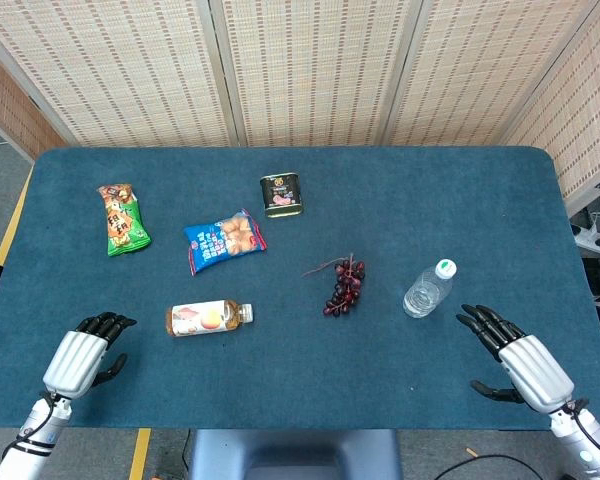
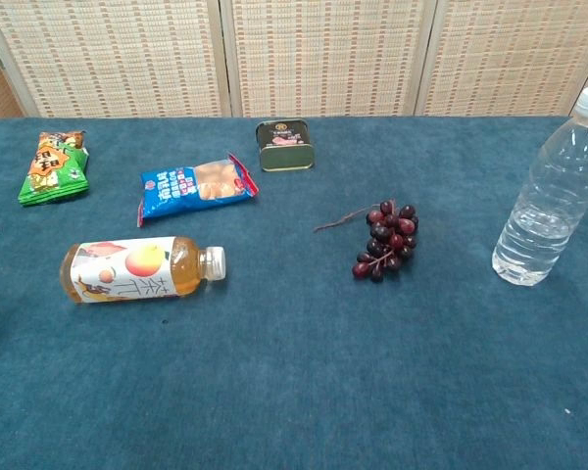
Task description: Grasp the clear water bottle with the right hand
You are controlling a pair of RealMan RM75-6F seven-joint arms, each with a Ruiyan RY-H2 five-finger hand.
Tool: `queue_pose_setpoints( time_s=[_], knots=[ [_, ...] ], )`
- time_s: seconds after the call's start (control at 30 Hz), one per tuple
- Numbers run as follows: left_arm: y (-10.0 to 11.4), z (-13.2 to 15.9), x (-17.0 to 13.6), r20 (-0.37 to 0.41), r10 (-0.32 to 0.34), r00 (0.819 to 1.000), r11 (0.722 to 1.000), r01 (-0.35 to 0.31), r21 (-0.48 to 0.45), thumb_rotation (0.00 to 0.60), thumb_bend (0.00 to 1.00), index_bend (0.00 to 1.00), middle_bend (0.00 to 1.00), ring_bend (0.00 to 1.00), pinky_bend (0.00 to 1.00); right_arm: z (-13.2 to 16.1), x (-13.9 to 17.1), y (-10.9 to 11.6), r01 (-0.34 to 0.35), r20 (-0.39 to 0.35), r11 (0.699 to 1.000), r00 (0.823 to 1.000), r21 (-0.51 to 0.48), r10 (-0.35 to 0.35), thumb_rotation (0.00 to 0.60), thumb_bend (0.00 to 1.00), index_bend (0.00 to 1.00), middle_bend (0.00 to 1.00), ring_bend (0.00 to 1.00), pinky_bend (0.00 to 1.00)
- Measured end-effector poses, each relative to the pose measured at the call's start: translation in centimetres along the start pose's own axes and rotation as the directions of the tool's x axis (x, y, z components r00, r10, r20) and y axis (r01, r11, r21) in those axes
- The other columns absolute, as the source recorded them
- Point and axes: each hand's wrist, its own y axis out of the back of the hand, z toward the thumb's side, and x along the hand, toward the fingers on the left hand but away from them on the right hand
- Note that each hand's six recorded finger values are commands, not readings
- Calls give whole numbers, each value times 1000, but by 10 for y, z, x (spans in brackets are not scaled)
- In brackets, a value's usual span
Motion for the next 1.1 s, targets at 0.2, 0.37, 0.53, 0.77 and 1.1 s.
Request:
queue_pose_setpoints(
  time_s=[0.2,0.37,0.53,0.77,1.1],
  knots=[
    [0,3,-1,15,-4,1000,1000,4,2,600,362,255,270,207,317,0,1,1,19,7,1000,1000,8,-19,600,104,0,0,0,221],
    [0,1,0,13,-6,1000,1000,7,-8,600,362,258,271,209,317,2,3,5,79,19,997,997,20,-79,600,104,0,0,0,221],
    [0,-1,2,13,-7,1000,1000,7,-30,600,362,262,274,211,318,3,1,12,230,64,971,970,64,-234,600,104,0,0,0,197],
    [3,1,-1,29,-3,1000,999,4,-45,600,362,269,281,215,318,-11,-18,8,315,177,949,934,3,-311,600,104,0,0,0,113],
    [2,2,-1,33,-11,999,999,12,-43,600,362,269,282,215,318,-27,-65,-24,175,239,914,967,-367,-89,600,104,0,0,0,113]
  ],
)
